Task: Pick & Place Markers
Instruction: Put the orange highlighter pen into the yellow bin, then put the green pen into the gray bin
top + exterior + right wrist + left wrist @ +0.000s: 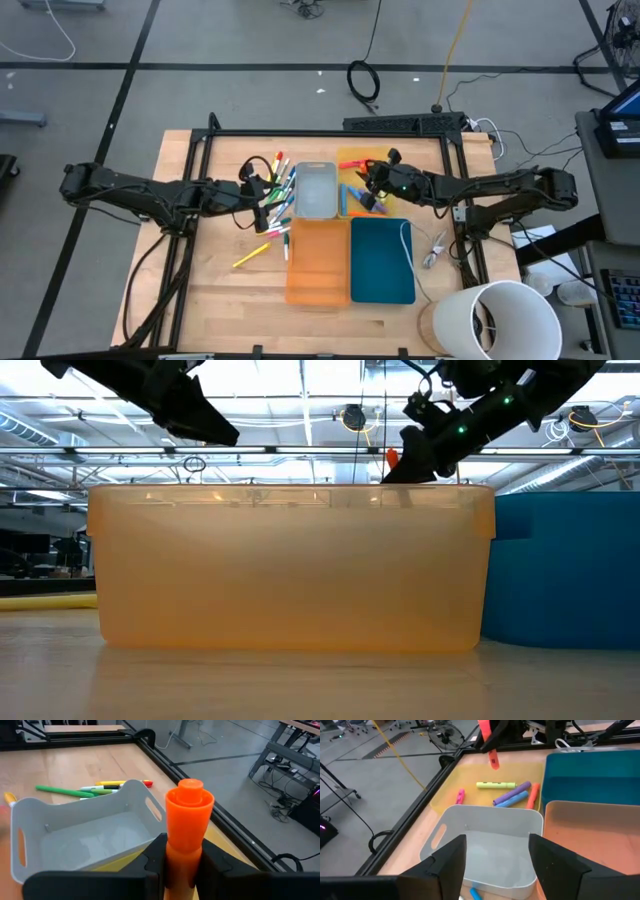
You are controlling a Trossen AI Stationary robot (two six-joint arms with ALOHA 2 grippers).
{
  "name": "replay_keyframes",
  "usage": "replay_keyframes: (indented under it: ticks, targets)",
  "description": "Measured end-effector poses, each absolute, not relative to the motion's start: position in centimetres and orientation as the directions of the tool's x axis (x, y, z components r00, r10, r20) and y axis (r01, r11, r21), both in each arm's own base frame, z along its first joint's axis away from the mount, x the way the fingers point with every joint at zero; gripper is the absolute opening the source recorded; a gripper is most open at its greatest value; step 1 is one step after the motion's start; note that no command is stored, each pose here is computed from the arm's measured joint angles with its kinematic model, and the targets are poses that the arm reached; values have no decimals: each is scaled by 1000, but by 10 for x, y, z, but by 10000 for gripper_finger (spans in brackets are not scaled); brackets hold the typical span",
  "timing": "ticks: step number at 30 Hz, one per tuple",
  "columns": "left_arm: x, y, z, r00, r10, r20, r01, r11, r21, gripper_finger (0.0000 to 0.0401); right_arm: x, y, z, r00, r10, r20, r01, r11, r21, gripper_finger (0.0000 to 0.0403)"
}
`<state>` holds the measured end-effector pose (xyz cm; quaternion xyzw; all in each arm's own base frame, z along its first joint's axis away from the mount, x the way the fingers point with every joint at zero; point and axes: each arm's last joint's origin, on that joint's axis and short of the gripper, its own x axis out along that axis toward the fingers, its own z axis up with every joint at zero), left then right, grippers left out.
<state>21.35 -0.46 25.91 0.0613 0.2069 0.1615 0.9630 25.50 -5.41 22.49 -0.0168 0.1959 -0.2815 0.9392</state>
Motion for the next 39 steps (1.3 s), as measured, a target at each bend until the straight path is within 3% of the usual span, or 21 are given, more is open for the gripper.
replay_keyframes:
  ticks: [26, 35, 39]
  targets:
    - [213, -5, 259, 863, 334, -380, -286, 941, 179, 212, 256, -55, 227, 772, -538, -339, 526, 840, -136, 84]
    - [213, -5, 259, 861, 333, -383, -289, 942, 169, 212, 256, -55, 227, 773, -540, -334, 534, 837, -117, 121]
    - [209, -4, 250, 820, 336, -462, -310, 941, 135, 212, 256, -55, 227, 773, -540, -333, 534, 837, -119, 142]
